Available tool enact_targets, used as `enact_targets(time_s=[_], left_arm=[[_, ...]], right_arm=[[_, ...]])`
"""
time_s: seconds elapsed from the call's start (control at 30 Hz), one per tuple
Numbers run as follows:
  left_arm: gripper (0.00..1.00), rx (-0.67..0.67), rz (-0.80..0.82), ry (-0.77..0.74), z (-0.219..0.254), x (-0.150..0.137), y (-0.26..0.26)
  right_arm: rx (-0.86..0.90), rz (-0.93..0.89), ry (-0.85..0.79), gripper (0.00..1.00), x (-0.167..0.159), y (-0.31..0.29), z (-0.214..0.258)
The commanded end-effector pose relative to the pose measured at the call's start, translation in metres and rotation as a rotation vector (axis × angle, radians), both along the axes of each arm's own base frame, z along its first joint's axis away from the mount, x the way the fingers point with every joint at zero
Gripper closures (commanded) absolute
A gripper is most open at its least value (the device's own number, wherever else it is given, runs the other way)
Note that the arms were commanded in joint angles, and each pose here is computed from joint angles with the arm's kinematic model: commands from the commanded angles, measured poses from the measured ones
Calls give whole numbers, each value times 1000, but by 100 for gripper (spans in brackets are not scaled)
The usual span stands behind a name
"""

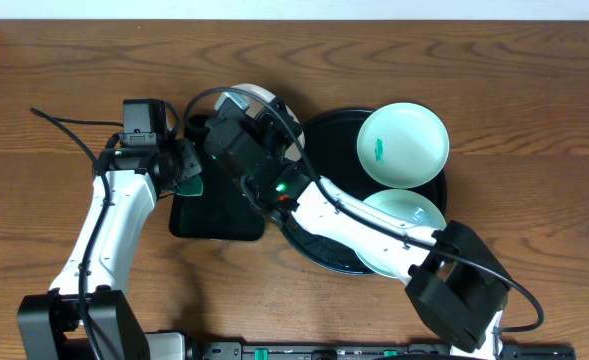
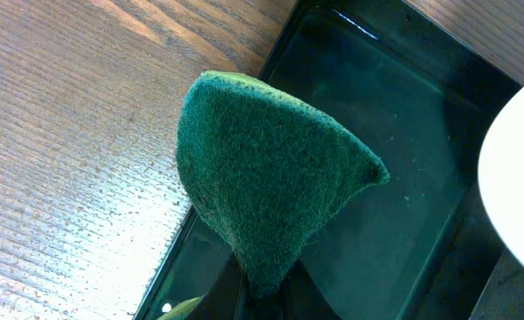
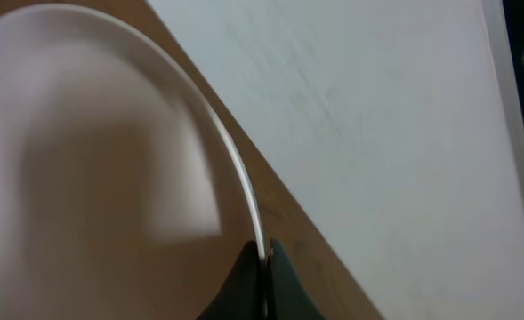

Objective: Clean dirty plates on tray and stack at the side

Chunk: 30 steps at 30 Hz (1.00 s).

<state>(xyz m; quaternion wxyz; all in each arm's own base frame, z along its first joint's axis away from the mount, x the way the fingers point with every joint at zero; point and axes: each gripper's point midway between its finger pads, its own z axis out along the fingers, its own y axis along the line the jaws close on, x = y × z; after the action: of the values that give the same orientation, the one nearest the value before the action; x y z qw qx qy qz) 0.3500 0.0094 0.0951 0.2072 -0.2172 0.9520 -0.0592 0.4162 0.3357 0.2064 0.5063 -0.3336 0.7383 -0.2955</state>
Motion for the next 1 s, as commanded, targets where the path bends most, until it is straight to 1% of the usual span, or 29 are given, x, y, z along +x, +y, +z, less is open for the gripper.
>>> enact_targets(time_s=[0.0,0.1,0.13,0.23,0.47,0.63,0.73,0.8,0.97], left_arm=[[92,7,14,11,-4,-2,2],[92,7,14,11,-4,-2,2],[92,7,14,11,-4,-2,2],[92,7,14,11,-4,-2,2],[92,7,14,11,-4,-2,2],[92,7,14,11,-4,-2,2],[92,7,14,11,-4,-2,2],[92,7,14,11,-4,-2,2],[92,7,14,13,-4,-2,2]], right_arm=[[155,-93,-41,99,12,-13,9],[229,-120,-41,99,17,-18,8],[292,-136,-37,99,20,-20,6],[394,-139,6,99,21,-21,1],[713,-71,251,99,23,-21,-4],[927,-69,432,99,23,-39,4],[1031,-100,539,99,21,-64,8],[1052,-126,586,99,21,-84,7],[1094,-315,694,99,19,-162,-10]])
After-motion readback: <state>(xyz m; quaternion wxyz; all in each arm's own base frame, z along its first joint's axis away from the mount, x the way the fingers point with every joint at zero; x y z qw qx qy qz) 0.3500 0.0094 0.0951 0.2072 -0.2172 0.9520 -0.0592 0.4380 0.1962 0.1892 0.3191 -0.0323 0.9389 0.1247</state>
